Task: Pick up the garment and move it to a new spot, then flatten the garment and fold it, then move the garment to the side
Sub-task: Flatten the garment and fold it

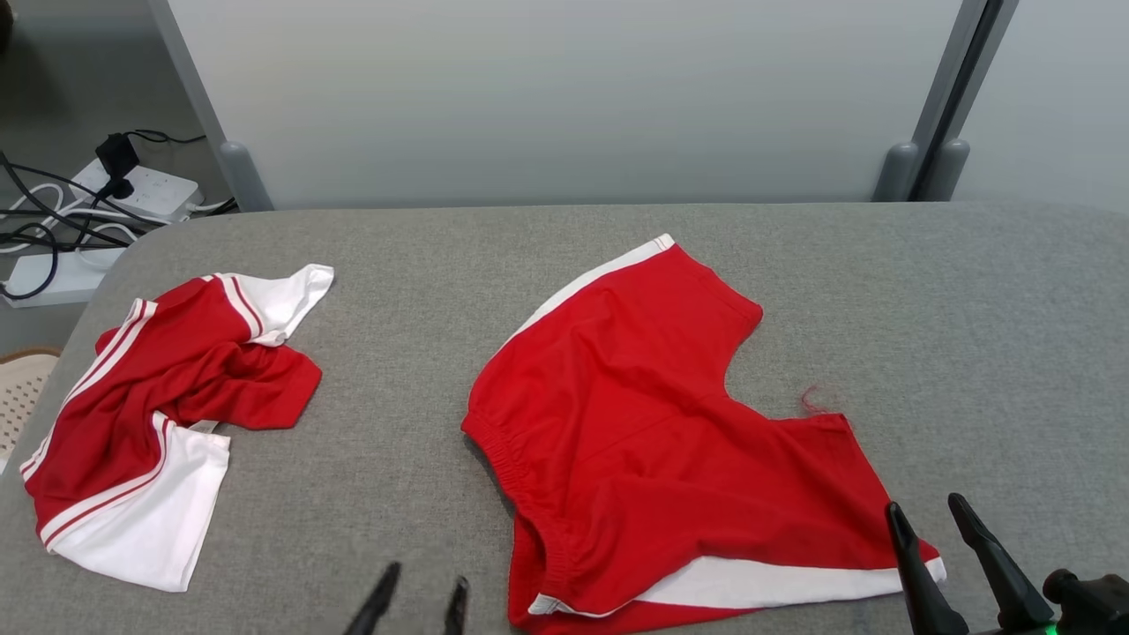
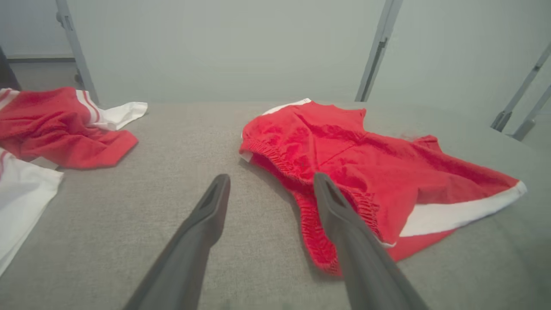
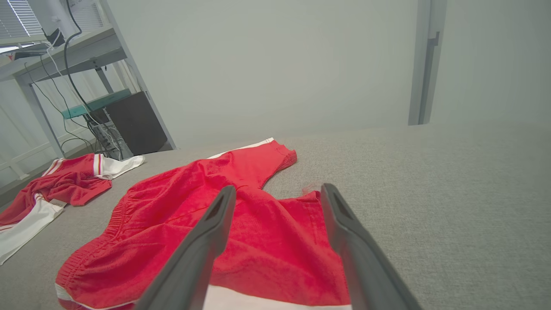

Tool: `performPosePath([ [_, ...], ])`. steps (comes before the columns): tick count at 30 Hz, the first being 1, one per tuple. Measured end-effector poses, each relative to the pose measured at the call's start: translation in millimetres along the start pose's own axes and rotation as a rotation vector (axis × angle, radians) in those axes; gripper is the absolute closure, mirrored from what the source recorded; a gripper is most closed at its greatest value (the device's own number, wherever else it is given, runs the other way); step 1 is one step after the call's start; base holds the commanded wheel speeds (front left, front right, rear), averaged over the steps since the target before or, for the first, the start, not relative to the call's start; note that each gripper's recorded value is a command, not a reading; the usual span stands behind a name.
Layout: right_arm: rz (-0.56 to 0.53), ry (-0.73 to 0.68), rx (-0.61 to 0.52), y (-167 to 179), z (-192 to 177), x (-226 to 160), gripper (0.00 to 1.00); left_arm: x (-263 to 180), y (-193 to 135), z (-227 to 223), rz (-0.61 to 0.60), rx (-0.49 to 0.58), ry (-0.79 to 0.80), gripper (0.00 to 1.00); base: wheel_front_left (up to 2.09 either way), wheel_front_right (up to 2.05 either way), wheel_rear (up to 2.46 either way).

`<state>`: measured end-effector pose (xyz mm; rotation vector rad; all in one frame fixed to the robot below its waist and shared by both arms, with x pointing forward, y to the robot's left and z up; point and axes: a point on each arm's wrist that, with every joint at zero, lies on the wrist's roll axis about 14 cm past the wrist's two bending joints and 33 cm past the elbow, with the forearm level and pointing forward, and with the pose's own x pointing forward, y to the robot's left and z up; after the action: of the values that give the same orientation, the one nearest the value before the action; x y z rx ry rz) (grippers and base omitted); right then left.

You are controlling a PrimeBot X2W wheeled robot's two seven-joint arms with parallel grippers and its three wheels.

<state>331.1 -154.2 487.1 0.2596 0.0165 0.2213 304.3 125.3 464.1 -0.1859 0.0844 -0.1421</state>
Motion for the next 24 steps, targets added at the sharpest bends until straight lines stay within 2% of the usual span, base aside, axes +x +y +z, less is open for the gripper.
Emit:
performPosePath([
  [4,0.016,0.019,0.003,2.3,-4.8,5.2,0.00,-11.4,-32.2,-36.2,-0.219,0.098,0.130,0.00,0.00,0.00,0.00],
  [6,0.020,0.023,0.003,2.4,-5.5,7.2,0.00,-7.5,-38.6,-39.8,-0.266,0.131,0.149,0.00,0.00,0.00,0.00],
  [10,0.021,0.025,-0.003,-0.7,-4.7,9.3,0.00,5.2,-47.3,-38.7,-0.311,0.154,0.151,0.00,0.00,0.00,0.00],
  [18,0.003,0.029,0.006,-6.8,-5.6,10.1,0.00,4.9,-74.5,-63.9,-0.425,0.159,0.245,0.00,0.00,0.00,0.00],
  [24,-0.016,0.047,0.007,-14.4,-10.1,9.9,0.00,16.2,-81.1,-69.1,-0.465,0.176,0.261,0.00,0.00,0.00,0.00],
])
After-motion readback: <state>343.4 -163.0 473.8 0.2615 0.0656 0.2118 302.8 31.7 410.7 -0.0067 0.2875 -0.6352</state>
